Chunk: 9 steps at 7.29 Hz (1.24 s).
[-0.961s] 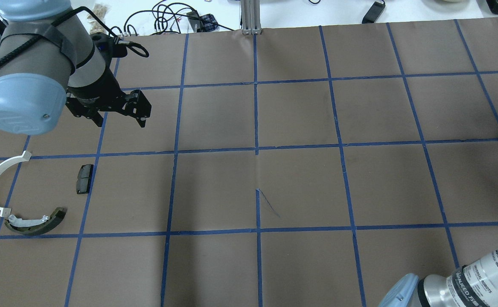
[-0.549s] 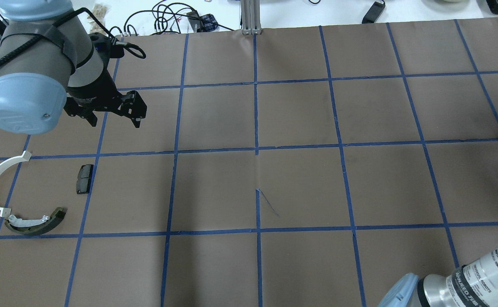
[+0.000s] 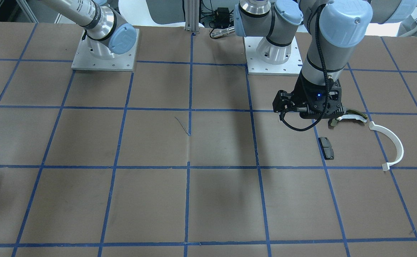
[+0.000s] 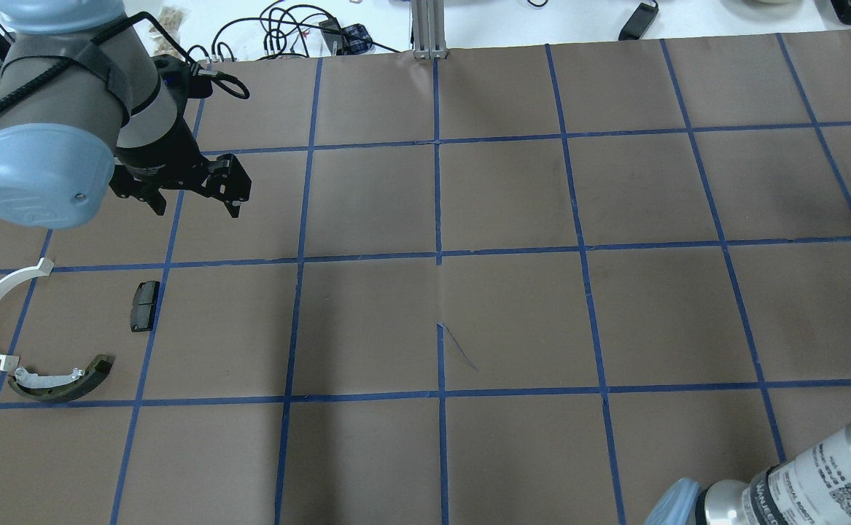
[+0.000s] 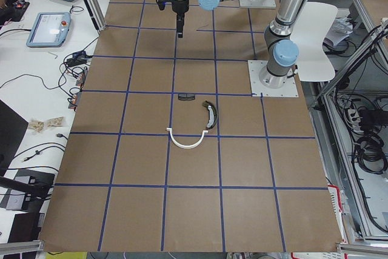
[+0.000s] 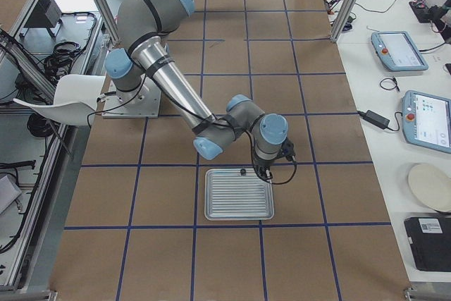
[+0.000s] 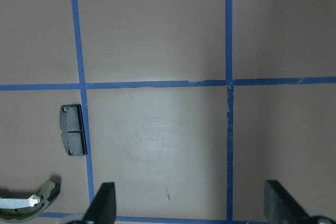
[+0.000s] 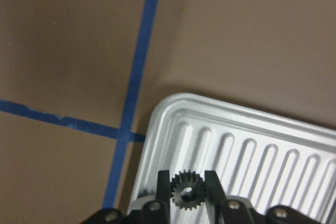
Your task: Place bearing gear from tray to pile
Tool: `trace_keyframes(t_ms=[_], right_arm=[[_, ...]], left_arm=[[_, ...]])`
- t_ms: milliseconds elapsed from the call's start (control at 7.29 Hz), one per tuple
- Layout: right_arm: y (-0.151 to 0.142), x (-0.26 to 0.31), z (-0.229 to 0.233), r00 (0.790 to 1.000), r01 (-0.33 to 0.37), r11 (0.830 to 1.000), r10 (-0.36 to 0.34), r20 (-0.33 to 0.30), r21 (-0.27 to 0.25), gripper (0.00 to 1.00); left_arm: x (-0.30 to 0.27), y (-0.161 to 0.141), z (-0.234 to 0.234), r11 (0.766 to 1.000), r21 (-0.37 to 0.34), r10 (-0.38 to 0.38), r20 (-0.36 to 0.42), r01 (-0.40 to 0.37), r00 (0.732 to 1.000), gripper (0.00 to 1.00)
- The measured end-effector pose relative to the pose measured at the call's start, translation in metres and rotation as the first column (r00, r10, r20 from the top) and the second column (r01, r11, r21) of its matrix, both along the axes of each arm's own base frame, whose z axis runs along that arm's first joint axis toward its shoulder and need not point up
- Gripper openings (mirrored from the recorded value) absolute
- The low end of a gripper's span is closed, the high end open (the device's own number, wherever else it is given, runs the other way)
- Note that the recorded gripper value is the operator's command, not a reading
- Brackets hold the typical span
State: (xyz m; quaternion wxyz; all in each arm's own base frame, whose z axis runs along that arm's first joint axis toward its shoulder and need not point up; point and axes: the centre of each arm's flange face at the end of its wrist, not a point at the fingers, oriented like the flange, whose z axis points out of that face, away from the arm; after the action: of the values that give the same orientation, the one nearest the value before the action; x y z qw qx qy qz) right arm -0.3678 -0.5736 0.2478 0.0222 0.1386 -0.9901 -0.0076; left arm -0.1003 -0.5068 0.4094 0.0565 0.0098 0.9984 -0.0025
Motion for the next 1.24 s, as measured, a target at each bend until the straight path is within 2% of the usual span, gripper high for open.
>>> trace_keyframes(t_ms=[412, 686, 961, 1235], right_arm=[[-0.049, 0.182, 0.034, 1.000, 0.009, 1.000, -0.009, 0.000, -0.011, 0.03], [-0.059, 0.313, 0.038, 1.000, 0.011, 1.000, -0.011, 0.004, -0.014, 0.03], [-0.044, 0.453, 0.042, 0.999, 0.047, 0.999, -0.046, 0.007, -0.024, 0.03], [-0.009, 0.584, 0.033, 0.993, 0.116, 0.993, -0.115, 0.019, -0.022, 0.04]], left_arm=[[-0.001, 0.003, 0.004, 1.000, -0.007, -0.002, -0.002, 0.002, 1.000, 1.00], [-0.006, 0.007, 0.015, 1.000, -0.029, -0.005, -0.040, 0.004, 0.999, 1.00], [-0.012, 0.012, 0.021, 0.999, -0.034, -0.011, -0.087, 0.008, 0.996, 1.00], [-0.014, 0.018, 0.028, 1.000, -0.019, -0.013, -0.098, 0.011, 0.995, 1.00]])
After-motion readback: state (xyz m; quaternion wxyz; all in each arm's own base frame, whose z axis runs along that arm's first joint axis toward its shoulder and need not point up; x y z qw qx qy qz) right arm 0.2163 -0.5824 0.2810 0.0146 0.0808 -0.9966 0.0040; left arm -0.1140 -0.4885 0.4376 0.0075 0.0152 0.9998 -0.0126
